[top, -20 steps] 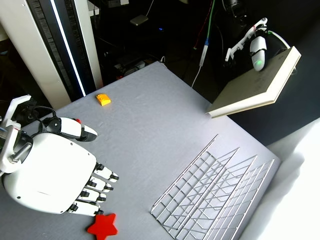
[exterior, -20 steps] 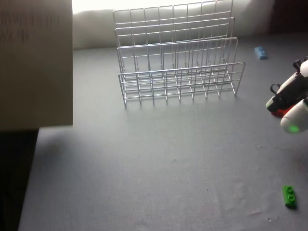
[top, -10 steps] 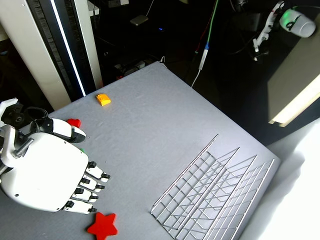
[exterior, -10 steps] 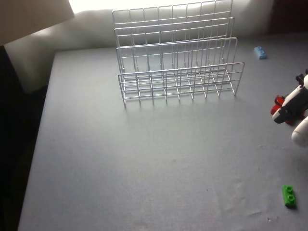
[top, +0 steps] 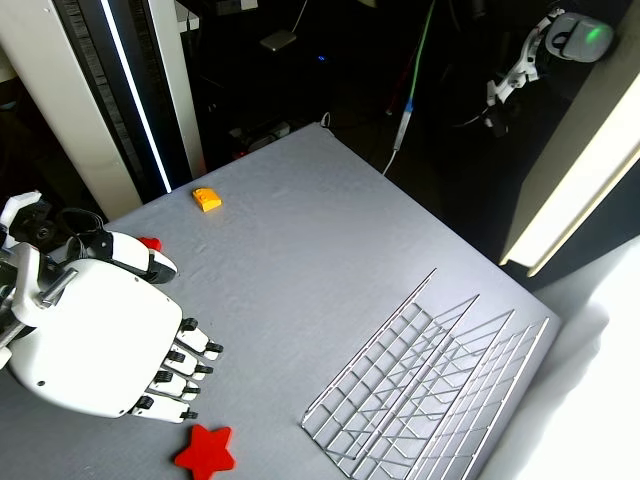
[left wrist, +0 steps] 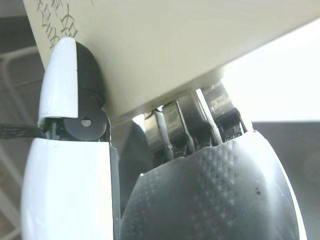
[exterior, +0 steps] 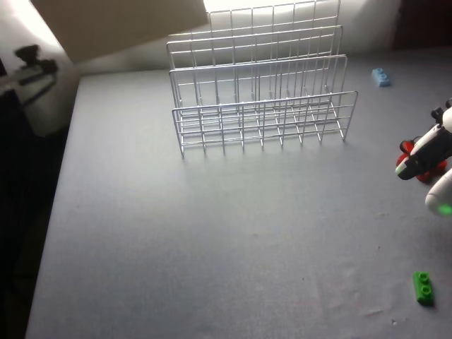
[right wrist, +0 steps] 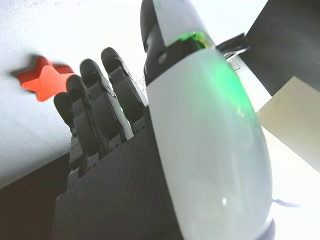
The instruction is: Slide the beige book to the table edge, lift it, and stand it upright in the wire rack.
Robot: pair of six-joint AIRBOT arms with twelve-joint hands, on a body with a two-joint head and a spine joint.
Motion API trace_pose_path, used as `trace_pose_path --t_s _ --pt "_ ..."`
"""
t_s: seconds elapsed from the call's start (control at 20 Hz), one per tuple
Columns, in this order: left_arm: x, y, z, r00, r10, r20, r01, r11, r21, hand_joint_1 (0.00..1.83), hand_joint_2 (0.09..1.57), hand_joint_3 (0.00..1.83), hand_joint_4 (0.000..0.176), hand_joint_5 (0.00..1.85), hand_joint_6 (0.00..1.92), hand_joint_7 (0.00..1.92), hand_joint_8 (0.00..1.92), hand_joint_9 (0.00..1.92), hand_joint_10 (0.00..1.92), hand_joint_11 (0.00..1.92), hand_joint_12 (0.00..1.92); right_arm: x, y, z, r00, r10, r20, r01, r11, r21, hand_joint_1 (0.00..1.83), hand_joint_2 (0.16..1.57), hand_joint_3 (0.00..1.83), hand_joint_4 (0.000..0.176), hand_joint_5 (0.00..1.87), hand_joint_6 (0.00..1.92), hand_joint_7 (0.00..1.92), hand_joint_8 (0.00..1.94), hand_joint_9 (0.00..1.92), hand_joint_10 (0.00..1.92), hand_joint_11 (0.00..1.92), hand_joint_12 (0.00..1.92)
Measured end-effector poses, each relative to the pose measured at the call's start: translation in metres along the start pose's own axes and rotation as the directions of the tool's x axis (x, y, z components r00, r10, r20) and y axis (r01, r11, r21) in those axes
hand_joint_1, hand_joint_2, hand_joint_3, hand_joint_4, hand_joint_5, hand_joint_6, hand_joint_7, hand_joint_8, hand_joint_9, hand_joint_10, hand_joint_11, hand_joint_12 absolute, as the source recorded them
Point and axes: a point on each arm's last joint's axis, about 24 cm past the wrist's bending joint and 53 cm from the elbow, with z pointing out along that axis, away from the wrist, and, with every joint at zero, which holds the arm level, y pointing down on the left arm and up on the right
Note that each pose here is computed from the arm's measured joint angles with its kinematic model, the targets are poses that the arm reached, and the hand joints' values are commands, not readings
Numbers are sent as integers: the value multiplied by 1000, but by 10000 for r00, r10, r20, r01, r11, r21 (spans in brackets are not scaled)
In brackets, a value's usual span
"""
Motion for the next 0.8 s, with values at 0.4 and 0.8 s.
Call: trace_pose_path --t_s 0.4,0.8 --pt "9 56 -2 9959 -894 114 898 9952 -392 1481 1188 1 0 751 1202 687 1314 767 1237 725 1599 -4 11 -1 9999 -79 113 82 9997 -221 240 1189 0 0 263 7 296 7 304 6 0 805" --pt "30 93 2 9932 -895 -747 827 9925 -895 1476 1206 0 0 757 1226 614 1344 711 1318 710 1623 -2 22 4 9996 -268 -18 267 9991 -341 228 1195 2 0 275 0 292 0 302 0 0 833"
